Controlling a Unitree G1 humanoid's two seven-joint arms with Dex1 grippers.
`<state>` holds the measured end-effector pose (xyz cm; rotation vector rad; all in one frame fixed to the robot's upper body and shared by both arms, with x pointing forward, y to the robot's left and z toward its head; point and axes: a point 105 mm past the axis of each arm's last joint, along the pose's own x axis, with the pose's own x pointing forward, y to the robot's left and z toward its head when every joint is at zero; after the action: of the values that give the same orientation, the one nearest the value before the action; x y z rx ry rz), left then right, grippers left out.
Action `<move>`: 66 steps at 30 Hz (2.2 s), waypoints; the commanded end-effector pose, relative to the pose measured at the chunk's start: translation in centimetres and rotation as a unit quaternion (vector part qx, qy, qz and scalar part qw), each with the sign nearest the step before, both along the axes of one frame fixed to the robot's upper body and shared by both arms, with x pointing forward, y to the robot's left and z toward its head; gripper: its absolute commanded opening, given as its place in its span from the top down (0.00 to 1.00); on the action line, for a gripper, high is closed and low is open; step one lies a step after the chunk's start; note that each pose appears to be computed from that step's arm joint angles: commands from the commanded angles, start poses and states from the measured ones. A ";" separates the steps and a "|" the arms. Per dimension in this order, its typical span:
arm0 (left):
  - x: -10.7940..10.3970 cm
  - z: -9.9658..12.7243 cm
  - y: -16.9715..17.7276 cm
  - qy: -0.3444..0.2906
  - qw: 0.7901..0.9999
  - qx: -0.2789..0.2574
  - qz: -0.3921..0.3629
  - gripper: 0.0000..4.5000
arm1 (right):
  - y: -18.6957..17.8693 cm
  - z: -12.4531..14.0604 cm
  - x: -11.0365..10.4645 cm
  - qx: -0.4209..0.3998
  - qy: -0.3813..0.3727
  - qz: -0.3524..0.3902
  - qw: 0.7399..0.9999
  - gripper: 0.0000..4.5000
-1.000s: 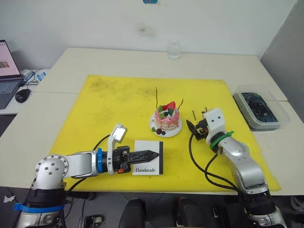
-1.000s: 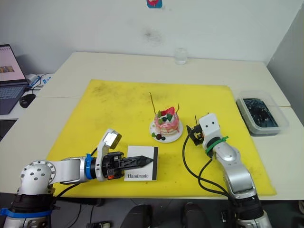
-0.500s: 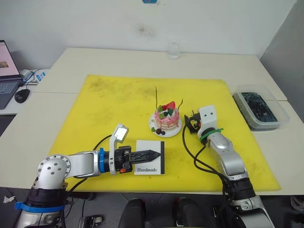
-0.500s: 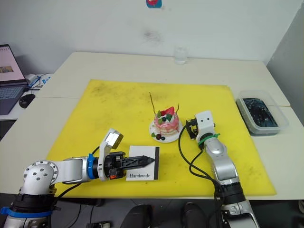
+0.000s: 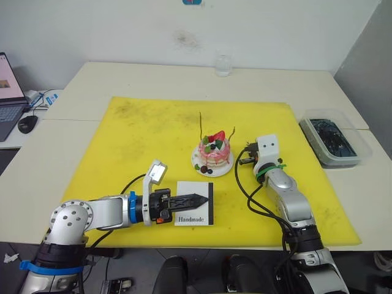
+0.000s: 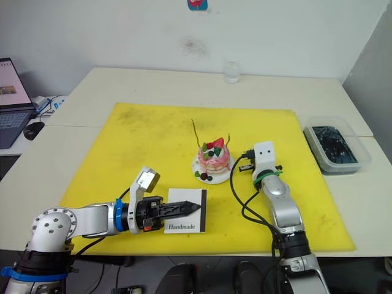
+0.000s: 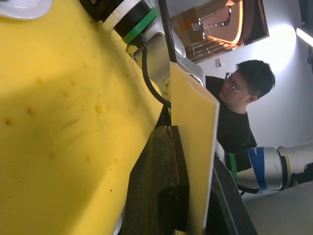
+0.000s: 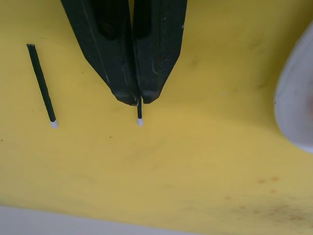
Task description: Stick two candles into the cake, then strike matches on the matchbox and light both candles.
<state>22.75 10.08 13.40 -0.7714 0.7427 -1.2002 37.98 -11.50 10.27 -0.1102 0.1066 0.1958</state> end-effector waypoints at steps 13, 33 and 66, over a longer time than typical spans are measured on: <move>-0.3 0.3 -0.9 -0.011 1.000 -0.004 -0.020 1.00 | -0.7 5.8 -6.0 0.027 -0.030 0.038 0.998 0.99; -0.3 0.2 -1.1 -0.016 1.000 0.000 -0.020 1.00 | 0.6 3.4 -0.7 0.006 -0.036 0.027 0.999 0.39; -0.5 0.0 -1.3 -0.015 1.000 -0.001 -0.020 1.00 | -0.1 6.3 -4.8 0.054 -0.020 0.031 0.998 1.00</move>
<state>22.51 9.00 12.82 -0.7511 0.7580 -1.2206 34.08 -11.04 15.23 -0.0171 0.0842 0.2607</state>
